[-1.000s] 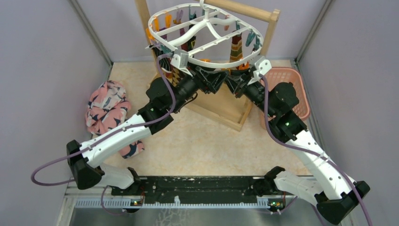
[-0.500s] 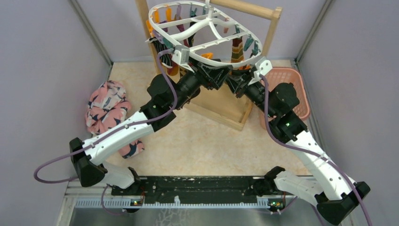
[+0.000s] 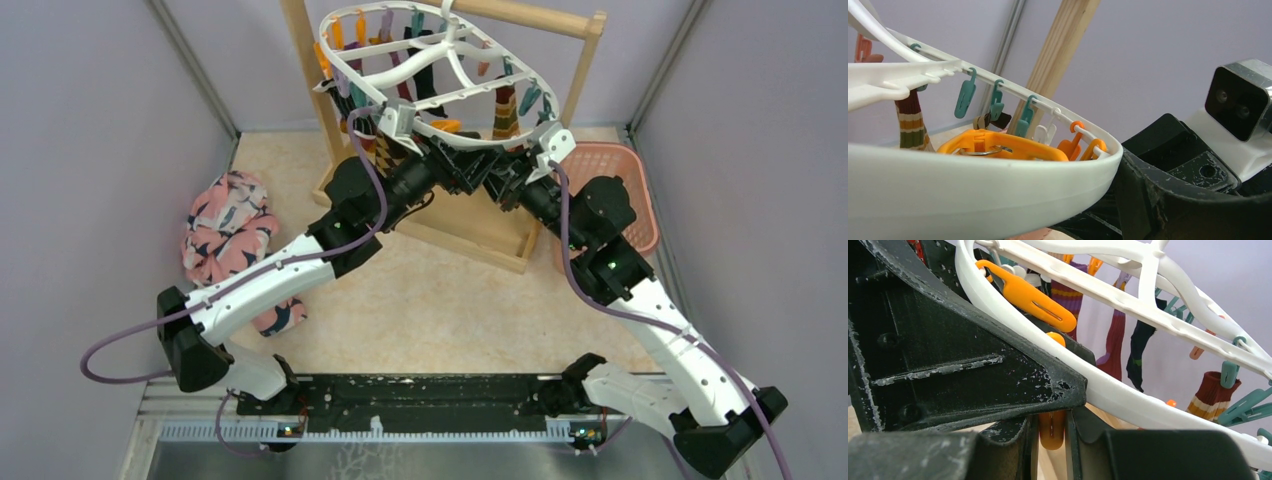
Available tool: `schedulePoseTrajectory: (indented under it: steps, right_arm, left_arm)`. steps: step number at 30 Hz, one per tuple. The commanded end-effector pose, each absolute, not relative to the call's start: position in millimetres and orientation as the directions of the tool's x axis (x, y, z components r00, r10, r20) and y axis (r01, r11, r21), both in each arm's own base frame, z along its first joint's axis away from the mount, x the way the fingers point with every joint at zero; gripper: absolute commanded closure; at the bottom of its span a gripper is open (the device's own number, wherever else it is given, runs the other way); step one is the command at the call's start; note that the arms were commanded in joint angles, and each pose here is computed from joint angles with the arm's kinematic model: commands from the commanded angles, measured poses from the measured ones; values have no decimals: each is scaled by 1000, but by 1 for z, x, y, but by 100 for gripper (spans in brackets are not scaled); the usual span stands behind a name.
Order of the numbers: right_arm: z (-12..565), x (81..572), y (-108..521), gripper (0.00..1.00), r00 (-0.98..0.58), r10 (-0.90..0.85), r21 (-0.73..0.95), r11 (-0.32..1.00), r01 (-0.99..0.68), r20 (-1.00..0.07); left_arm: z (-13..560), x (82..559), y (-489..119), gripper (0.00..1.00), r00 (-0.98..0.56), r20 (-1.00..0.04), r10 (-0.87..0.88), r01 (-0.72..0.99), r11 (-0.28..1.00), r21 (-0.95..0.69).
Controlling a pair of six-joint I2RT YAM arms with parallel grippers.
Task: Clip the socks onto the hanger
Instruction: Open the clamp at the hanger.
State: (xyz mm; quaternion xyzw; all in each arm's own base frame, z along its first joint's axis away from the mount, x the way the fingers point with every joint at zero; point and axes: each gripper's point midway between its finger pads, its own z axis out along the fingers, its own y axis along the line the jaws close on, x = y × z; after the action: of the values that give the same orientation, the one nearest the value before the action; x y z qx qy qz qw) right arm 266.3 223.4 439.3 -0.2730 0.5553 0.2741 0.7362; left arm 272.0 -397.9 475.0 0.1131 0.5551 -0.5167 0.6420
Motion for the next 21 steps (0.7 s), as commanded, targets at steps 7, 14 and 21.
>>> schedulePoseTrajectory:
  steps: [7,14,21]
  right_arm:
    - [456,251,226,100,281,126,-129,666,-735,-952]
    - [456,252,223,100,282,126,-126,677,-726,-951]
    - [457,252,225,100,280,131,-122,672,-730,-951]
  left_arm:
    - [461,266,-401,38,-182,-842,-508,796,427,-429]
    - [457,264,-385,56,-172,-835,-523,774,453,-443]
    - [456,263,-377,100,-162,-833,-528,765,467,-445]
